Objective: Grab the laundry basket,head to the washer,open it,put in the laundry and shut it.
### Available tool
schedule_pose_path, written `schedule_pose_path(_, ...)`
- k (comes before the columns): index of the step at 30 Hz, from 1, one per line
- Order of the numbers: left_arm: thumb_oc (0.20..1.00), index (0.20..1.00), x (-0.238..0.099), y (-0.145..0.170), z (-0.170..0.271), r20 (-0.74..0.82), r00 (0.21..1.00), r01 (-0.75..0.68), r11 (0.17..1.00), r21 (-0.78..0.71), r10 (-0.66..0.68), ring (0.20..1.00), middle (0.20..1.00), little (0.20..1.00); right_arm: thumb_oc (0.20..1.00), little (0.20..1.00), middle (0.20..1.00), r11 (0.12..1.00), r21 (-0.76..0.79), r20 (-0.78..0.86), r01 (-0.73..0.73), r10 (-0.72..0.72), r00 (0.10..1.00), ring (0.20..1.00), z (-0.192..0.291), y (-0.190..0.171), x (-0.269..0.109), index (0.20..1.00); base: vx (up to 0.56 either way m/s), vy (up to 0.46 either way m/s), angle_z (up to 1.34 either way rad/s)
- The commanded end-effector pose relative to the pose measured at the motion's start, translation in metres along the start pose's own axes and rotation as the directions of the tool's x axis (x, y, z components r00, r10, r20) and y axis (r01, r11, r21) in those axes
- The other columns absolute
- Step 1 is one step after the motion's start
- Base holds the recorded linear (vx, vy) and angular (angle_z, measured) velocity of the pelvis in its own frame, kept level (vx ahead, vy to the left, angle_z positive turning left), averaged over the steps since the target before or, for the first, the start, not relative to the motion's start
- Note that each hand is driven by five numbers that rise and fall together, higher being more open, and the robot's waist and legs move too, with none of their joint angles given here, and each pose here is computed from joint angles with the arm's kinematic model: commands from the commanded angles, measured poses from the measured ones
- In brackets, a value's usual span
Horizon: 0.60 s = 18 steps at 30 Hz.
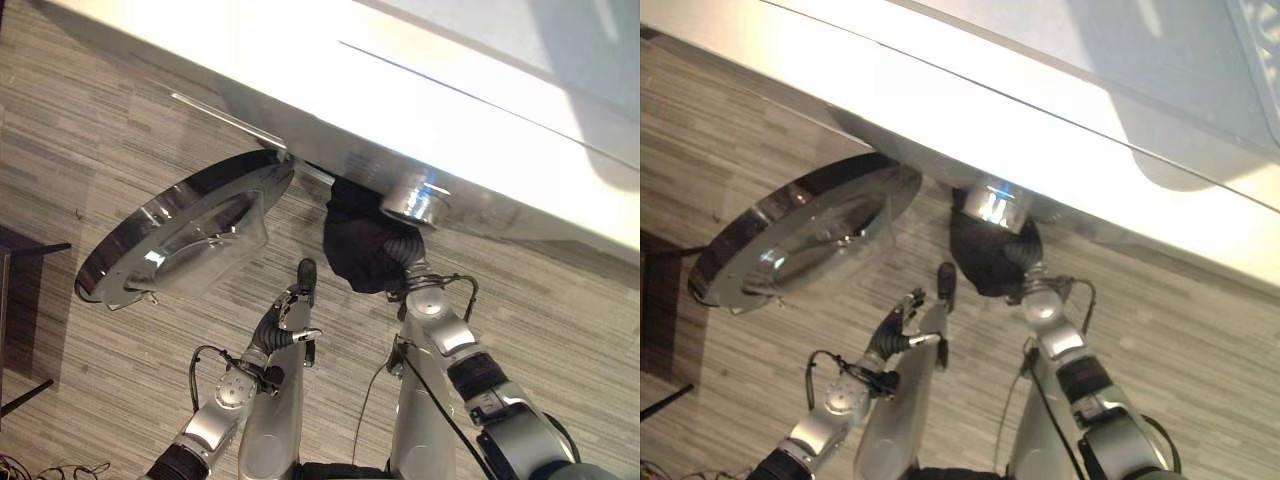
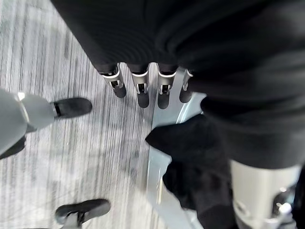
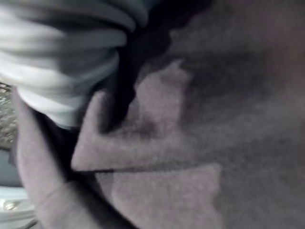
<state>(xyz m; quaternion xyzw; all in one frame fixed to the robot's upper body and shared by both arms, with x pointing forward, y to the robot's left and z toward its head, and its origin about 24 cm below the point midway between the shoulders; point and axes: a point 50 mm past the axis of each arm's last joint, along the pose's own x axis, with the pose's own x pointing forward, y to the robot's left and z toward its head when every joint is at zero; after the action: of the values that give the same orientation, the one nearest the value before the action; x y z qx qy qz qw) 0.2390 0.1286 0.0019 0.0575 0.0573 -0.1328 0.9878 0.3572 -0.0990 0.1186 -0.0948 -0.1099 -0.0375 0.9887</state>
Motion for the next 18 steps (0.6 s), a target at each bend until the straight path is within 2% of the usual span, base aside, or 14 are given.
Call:
schedule_pose_path(1,1.0,1.0,-0.01,-0.004,0.0,0.021,0.999,0.035,0.999,0.006,-0.035,1.0,1.0,1.0,0.2,0.2,0.2,0.985,0.131,0.115,0.112,-0.127,0.985,0.2,0.023,-0.003,0.002,0.2,0.03,0.019,0.19)
schedule_pose_path(4,1.0,1.0,-0.012,-0.011,-0.002,0.025,0.999,0.048,0.999,0.017,-0.048,1.0,1.0,1.0,0.2,0.2,0.2,0.955,0.147,0.221,0.258,-0.286,0.932,0.2,0.054,-0.018,0.016,0.2,0.03,0.034,0.27)
schedule_pose_path(6,1.0,1.0,-0.011,-0.012,-0.001,0.03,0.998,0.057,0.998,0.02,-0.058,1.0,1.0,1.0,0.2,0.2,0.2,0.94,0.152,0.25,0.305,-0.335,0.909,0.2,0.063,-0.024,0.02,0.2,0.02,0.015,0.33)
schedule_pose_path(8,1.0,1.0,-0.011,-0.011,0.006,0.068,0.996,0.062,0.998,0.032,-0.064,1.0,1.0,1.0,0.2,0.2,0.2,0.863,0.106,0.387,0.494,-0.493,0.779,0.2,0.094,-0.055,0.029,0.2,0.02,0.001,0.35)
schedule_pose_path(9,1.0,1.0,-0.01,-0.012,0.006,0.07,0.995,0.064,0.997,0.033,-0.066,1.0,1.0,1.0,0.2,0.2,0.2,0.861,0.106,0.389,0.498,-0.497,0.776,0.2,0.095,-0.056,0.029,0.2,0.02,0.0,0.37)
schedule_pose_path(10,1.0,1.0,-0.01,-0.011,0.01,0.093,0.993,0.063,0.997,0.041,-0.066,1.0,1.0,1.0,0.2,0.2,0.2,0.765,0.075,0.454,0.64,-0.598,0.661,0.2,0.111,-0.084,0.035,0.2,0.02,0.001,0.43)
schedule_pose_path(11,1.0,1.0,-0.009,-0.011,0.011,0.097,0.993,0.066,0.997,0.042,-0.069,1.0,1.0,1.0,0.2,0.2,0.2,0.761,0.076,0.457,0.645,-0.601,0.656,0.2,0.112,-0.085,0.036,0.2,0.03,0.003,0.42)
schedule_pose_path(12,1.0,1.0,-0.008,-0.01,0.014,0.111,0.992,0.063,0.997,0.043,-0.068,1.0,1.0,1.0,0.2,0.2,0.2,0.684,0.071,0.477,0.726,-0.663,0.577,0.2,0.122,-0.105,0.04,0.2,0.02,0.012,0.35)
schedule_pose_path(13,1.0,1.0,-0.007,-0.008,0.016,0.122,0.99,0.061,0.997,0.04,-0.066,1.0,1.0,1.0,0.2,0.2,0.2,0.638,0.072,0.47,0.766,-0.699,0.538,0.2,0.124,-0.114,0.041,0.2,0.04,0.015,0.31)
schedule_pose_path(14,1.0,1.0,-0.005,-0.003,0.021,0.143,0.989,0.043,0.998,0.044,-0.049,1.0,1.0,1.0,0.2,0.2,0.2,0.51,0.046,0.483,0.859,-0.764,0.428,0.2,0.131,-0.143,0.041,0.2,0.04,0.011,0.31)
schedule_pose_path(18,1.0,1.0,-0.002,-0.001,0.024,0.156,0.988,0.015,1.0,0.026,-0.019,1.0,1.0,1.0,0.2,0.2,0.2,0.299,0.011,0.506,0.954,-0.825,0.252,0.2,0.133,-0.18,0.028,0.2,0.04,-0.005,0.33)
